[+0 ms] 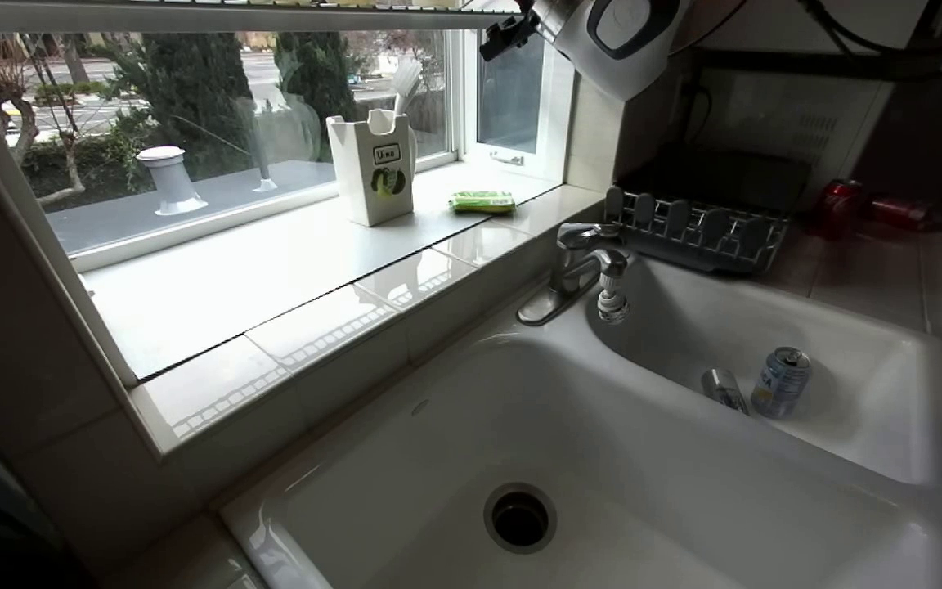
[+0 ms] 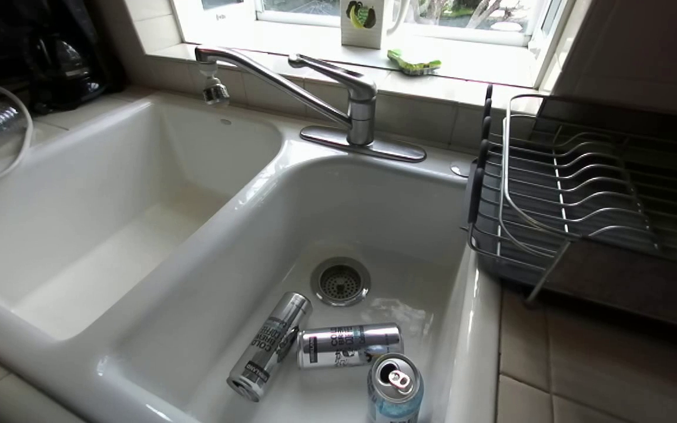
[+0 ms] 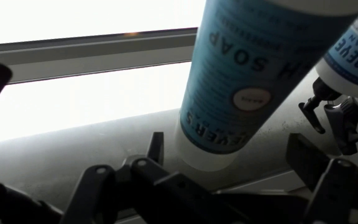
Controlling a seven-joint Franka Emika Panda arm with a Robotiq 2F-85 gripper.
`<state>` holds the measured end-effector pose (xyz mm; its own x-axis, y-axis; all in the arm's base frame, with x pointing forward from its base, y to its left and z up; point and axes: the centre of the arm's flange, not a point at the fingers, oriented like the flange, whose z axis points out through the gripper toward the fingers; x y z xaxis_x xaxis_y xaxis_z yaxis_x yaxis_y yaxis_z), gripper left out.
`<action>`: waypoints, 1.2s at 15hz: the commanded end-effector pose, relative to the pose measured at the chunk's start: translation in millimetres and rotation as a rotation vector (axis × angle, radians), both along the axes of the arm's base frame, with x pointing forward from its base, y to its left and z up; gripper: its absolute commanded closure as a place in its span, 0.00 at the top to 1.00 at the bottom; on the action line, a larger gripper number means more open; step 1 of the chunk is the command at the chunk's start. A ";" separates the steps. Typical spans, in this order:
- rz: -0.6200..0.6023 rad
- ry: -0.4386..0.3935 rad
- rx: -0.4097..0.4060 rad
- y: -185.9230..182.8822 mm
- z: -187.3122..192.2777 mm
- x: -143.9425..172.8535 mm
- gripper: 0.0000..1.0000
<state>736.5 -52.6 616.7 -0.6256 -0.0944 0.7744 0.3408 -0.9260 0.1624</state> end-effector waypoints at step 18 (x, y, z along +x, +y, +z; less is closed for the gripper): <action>-0.228 0.545 -0.232 55.2 70.3 -195.7 1.00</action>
<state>571.9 -1.5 684.2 -0.1966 0.1812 0.9636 0.2167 -0.9504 0.2229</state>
